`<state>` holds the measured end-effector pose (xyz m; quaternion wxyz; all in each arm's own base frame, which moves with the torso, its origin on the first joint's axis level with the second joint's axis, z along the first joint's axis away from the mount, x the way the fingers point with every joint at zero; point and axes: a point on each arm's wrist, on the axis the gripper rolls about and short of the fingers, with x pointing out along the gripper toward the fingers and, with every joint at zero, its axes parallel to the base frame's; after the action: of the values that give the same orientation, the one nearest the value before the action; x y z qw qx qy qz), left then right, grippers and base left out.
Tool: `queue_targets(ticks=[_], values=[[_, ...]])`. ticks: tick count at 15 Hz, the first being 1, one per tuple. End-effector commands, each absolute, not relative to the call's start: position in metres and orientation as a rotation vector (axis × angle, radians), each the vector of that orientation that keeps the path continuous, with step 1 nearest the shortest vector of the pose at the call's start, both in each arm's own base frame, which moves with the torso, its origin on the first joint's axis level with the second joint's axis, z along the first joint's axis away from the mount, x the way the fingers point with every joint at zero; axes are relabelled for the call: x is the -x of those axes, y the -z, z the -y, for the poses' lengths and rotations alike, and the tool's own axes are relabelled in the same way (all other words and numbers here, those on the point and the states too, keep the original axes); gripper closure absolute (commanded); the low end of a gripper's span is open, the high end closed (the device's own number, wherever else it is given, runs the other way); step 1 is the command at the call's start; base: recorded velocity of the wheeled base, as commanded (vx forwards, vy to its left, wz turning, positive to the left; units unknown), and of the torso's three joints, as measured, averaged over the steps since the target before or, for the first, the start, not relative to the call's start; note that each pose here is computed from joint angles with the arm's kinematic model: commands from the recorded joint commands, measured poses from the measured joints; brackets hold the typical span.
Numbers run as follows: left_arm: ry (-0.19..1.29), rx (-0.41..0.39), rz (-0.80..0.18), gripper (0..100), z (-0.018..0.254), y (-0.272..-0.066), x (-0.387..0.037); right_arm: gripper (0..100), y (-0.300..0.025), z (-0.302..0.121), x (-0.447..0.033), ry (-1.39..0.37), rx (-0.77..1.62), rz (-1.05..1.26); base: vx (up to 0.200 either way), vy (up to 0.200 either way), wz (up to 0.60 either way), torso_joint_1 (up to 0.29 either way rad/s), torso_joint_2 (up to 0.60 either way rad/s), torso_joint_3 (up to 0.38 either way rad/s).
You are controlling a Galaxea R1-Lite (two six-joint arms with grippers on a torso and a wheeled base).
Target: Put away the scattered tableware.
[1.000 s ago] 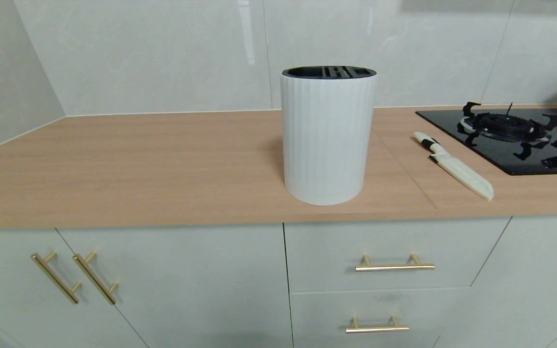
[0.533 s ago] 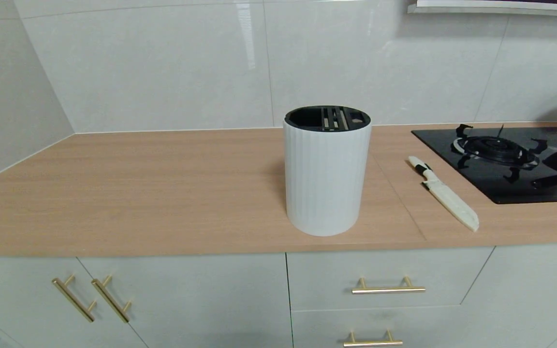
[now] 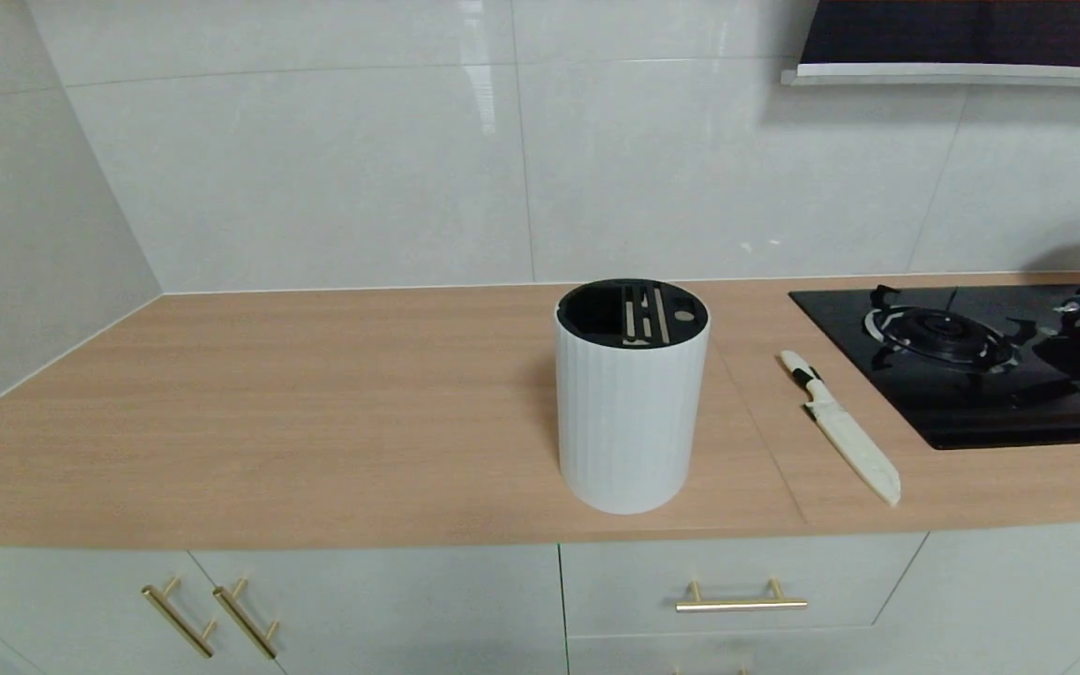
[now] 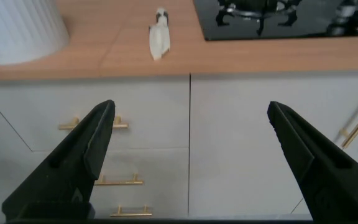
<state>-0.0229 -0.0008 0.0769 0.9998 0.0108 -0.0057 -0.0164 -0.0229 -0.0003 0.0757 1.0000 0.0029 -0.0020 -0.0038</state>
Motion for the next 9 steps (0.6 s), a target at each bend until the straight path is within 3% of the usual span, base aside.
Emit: queue_targets(ticks=[1, 9], values=[[0.034, -0.022, 0.011, 0, 0.0008, -0.0768, 0.0229, 0, -0.0758, 0.0003, 0.0228, 0.006, -0.006, 0.003, 0.0, 0.0, 0.0, 0.227, -0.53, -0.315], [0.034, -0.022, 0.013, 0, 0.0008, -0.077, 0.0229, 0, -0.0758, 0.0003, 0.0228, 0.008, -0.006, 0.003, 0.0, 0.0, 0.0, 0.255, -0.57, -0.319]])
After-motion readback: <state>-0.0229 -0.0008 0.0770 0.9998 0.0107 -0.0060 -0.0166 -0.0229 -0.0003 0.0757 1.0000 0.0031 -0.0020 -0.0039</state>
